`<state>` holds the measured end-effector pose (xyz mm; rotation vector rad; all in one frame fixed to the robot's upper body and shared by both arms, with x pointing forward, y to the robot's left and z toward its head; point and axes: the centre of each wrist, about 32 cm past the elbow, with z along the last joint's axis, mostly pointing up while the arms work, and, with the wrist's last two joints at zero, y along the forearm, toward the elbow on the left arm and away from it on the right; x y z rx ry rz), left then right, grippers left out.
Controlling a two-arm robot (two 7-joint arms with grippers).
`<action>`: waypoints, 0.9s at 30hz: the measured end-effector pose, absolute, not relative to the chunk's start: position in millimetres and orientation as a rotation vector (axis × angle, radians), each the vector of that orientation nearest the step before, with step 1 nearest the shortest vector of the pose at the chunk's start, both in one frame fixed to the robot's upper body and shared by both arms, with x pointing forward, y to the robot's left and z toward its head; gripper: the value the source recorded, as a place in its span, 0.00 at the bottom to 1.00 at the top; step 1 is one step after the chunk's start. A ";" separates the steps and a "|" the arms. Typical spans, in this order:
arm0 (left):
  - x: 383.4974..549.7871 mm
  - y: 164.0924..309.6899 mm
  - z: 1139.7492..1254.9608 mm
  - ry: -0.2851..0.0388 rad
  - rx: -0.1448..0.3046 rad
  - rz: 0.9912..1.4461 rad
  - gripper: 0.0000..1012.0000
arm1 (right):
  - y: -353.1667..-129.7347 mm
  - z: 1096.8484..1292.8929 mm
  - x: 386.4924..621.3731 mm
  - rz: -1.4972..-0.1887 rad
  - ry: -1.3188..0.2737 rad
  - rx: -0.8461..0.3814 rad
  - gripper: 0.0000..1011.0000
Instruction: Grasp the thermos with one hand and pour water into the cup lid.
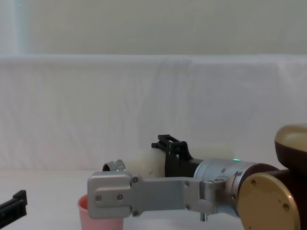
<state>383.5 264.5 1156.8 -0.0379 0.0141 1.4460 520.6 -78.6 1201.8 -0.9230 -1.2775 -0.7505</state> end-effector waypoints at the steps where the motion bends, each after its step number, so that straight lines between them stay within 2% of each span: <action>1: 383.5 264.5 1156.8 0.014 -0.038 1.446 0.99 | -78.5 1201.8 520.6 -0.750 -1.278 -0.924 0.95; 27: 383.5 264.5 1156.8 0.014 -0.038 1.446 0.99 | -75.0 1203.0 520.7 -0.743 -1.303 -0.932 0.95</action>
